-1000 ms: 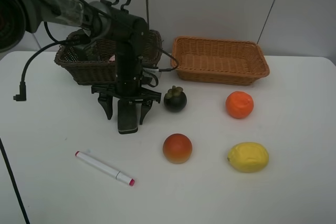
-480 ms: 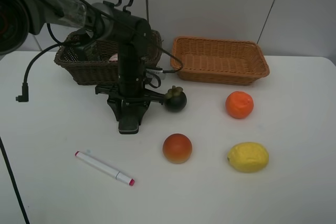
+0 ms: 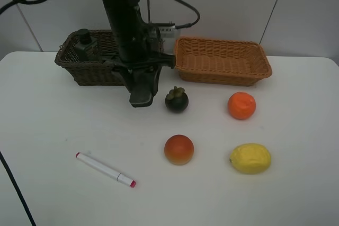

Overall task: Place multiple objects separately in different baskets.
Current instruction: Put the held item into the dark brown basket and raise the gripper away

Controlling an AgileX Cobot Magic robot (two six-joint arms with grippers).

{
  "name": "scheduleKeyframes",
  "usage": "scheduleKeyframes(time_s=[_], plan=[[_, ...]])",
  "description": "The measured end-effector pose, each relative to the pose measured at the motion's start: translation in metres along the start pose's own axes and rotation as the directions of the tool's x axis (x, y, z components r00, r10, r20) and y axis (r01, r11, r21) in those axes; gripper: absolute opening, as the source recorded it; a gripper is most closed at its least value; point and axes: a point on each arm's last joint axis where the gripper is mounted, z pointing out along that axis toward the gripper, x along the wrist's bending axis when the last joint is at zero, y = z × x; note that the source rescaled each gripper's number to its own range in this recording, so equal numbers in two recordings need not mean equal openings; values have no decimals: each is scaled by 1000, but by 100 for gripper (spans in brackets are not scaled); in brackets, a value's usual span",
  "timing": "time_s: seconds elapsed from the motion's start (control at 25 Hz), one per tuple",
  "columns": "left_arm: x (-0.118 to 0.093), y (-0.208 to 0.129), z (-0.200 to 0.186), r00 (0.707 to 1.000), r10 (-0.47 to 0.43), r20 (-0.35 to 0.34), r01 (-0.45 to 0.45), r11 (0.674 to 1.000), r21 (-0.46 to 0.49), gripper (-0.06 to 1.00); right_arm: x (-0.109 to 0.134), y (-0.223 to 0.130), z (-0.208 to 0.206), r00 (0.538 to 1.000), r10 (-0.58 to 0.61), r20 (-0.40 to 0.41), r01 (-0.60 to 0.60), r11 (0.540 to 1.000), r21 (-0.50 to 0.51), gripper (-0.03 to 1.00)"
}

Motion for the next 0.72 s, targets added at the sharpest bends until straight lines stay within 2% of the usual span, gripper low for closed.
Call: scheduleKeyframes(time_s=[0.08,0.2,0.36,0.48,0.56,0.6,0.68,0.72], plan=[[-2,11,-24,999,35,22,-32,993,-110,59,0,0,0,1000,0,0,0,1000,0,99],[13,32,-46,999,23,34,-13,967,-256,59,0,0,0,1000,0,0,0,1000,0,99],[50,64,-54,1000,-2,17,9,892,-453,59,0,0,0,1000,0,0,0,1000,0,99],[73,81,-43,1000,7,-23,-19,836,-549,59,0,0,0,1000,0,0,0,1000,0,99],[80,88,-32,998,34,-59,-62,815,-576,59,0,0,0,1000,0,0,0,1000,0,99],[82,90,-29,997,39,-67,-71,806,-588,64,0,0,0,1000,0,0,0,1000,0,99],[84,93,-22,996,42,-75,-79,797,-599,86,0,0,0,1000,0,0,0,1000,0,99],[84,94,-21,996,42,-77,-80,794,-602,93,0,0,0,1000,0,0,0,1000,0,99]])
